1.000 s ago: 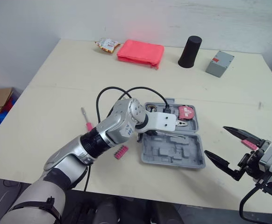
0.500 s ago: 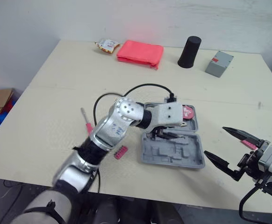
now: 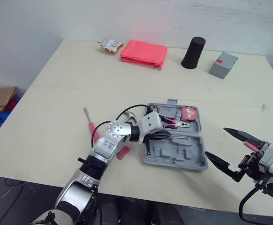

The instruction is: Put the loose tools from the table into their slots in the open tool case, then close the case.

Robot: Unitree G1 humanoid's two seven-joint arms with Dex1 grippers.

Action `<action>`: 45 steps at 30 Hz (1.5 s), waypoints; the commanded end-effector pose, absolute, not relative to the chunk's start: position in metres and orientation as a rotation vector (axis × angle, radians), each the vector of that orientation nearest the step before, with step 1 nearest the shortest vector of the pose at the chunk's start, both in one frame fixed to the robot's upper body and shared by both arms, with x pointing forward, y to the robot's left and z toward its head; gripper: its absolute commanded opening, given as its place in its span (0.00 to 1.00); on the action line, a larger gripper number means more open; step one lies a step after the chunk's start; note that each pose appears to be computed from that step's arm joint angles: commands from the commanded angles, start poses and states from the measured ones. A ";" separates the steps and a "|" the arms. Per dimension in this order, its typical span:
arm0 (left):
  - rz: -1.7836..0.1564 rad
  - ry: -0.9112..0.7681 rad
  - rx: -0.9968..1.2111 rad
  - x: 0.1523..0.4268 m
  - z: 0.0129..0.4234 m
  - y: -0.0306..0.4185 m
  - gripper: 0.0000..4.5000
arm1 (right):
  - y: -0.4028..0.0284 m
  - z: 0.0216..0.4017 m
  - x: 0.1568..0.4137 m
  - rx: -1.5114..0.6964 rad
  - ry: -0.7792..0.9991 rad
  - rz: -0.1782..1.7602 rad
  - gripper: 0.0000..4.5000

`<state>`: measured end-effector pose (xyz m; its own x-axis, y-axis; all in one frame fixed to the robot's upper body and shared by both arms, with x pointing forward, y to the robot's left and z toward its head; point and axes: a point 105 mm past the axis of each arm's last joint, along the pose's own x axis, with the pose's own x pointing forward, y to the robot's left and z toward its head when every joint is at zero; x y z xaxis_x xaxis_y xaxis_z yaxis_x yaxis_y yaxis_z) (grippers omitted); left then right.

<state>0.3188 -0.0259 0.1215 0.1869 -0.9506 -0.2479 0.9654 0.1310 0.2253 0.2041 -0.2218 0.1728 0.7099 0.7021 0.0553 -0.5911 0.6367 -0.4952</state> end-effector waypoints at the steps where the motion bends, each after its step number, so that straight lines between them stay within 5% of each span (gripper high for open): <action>1: -1.372 0.030 0.394 0.320 0.125 -0.036 0.01 | -0.223 0.178 0.202 -0.485 -0.285 0.732 1.00; 24: -1.352 0.568 0.603 0.312 0.052 -0.028 0.01 | -0.224 0.176 0.201 -0.485 -0.286 0.724 1.00; 30: -1.467 0.215 0.497 0.307 0.102 -0.047 0.01 | -0.225 0.178 0.200 -0.494 -0.287 0.719 1.00; 35: -1.587 -0.193 0.434 0.283 0.157 -0.014 0.01 | -0.243 0.184 0.196 -0.509 -0.264 0.669 1.00; 41: -1.585 -0.171 0.406 0.272 0.166 0.054 0.01 | -0.291 0.186 0.188 -0.573 -0.207 0.541 1.00; 45: -1.249 -0.096 0.307 0.299 0.170 0.125 0.26 | -0.349 0.177 0.167 -0.647 -0.128 0.358 1.00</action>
